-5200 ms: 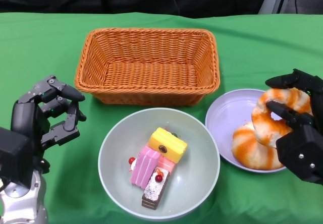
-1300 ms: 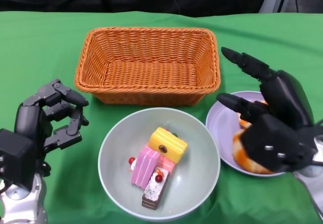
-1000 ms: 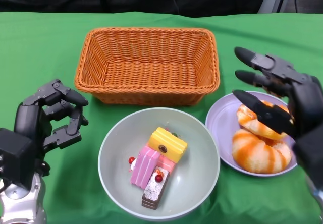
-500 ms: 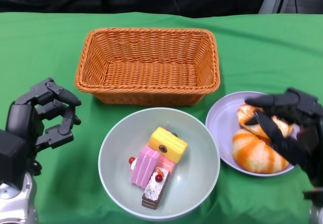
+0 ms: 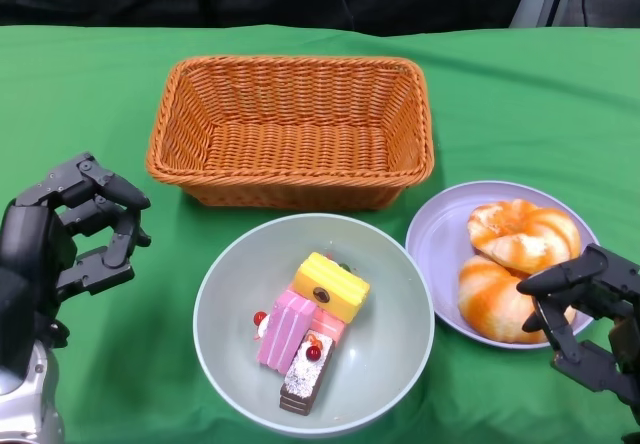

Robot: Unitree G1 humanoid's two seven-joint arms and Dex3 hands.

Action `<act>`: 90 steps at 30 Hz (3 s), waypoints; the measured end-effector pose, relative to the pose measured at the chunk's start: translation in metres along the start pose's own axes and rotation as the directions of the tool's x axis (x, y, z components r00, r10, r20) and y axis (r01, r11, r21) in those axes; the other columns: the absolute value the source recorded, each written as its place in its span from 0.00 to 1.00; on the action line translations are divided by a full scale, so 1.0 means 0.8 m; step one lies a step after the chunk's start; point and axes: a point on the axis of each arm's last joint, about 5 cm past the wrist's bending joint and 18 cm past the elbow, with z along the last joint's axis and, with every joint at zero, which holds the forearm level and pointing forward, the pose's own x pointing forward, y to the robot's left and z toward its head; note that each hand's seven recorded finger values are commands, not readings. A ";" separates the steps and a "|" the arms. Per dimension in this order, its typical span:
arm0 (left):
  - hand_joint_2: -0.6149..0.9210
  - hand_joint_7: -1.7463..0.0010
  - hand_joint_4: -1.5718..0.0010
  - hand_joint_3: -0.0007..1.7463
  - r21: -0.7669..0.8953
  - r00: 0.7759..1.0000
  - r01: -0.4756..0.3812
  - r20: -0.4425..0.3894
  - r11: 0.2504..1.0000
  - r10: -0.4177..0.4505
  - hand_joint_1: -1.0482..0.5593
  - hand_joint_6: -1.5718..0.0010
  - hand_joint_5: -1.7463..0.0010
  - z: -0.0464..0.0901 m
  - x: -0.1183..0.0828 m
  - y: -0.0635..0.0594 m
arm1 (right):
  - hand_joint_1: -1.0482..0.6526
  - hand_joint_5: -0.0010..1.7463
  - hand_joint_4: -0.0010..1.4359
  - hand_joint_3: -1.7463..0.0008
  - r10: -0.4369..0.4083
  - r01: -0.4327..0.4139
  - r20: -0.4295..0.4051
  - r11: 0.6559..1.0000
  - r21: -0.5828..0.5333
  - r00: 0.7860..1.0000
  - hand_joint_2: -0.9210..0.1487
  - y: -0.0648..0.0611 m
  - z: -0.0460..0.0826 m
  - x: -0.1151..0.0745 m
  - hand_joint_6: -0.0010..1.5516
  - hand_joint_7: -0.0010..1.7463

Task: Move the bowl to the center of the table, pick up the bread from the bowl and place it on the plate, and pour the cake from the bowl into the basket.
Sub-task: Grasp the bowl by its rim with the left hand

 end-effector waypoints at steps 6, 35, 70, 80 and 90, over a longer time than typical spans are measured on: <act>0.84 0.81 0.60 0.27 0.129 0.969 0.114 0.206 0.985 -0.139 0.53 0.52 0.49 0.024 -0.001 0.000 | 0.57 0.83 0.55 0.57 -0.016 0.015 0.005 0.999 0.029 1.000 0.24 0.007 0.001 0.001 0.50 0.62; 0.88 0.97 0.62 0.01 0.752 0.538 0.217 0.440 0.622 -0.719 0.31 0.62 0.83 0.095 -0.007 0.044 | 0.59 0.85 0.53 0.53 -0.111 0.114 -0.033 0.989 0.097 0.993 0.23 0.022 0.002 0.008 0.49 0.63; 0.88 0.99 0.44 0.00 0.852 0.353 0.350 0.264 0.389 -0.897 0.37 0.39 0.89 0.078 -0.005 0.022 | 0.59 0.83 0.54 0.59 -0.130 0.135 -0.051 0.985 0.104 0.990 0.19 0.028 0.004 0.011 0.49 0.61; 0.89 0.99 0.41 0.00 0.892 0.362 0.300 0.222 0.338 -0.905 0.39 0.35 0.94 0.064 -0.011 0.010 | 0.59 0.82 0.54 0.61 -0.128 0.133 -0.054 0.985 0.107 0.990 0.17 0.030 0.005 0.011 0.49 0.60; 0.92 1.00 0.38 0.01 0.921 0.353 0.270 0.176 0.280 -0.919 0.33 0.37 0.97 0.053 -0.020 -0.001 | 0.59 0.83 0.54 0.62 -0.139 0.145 -0.059 0.982 0.121 0.989 0.16 0.035 0.006 0.009 0.49 0.60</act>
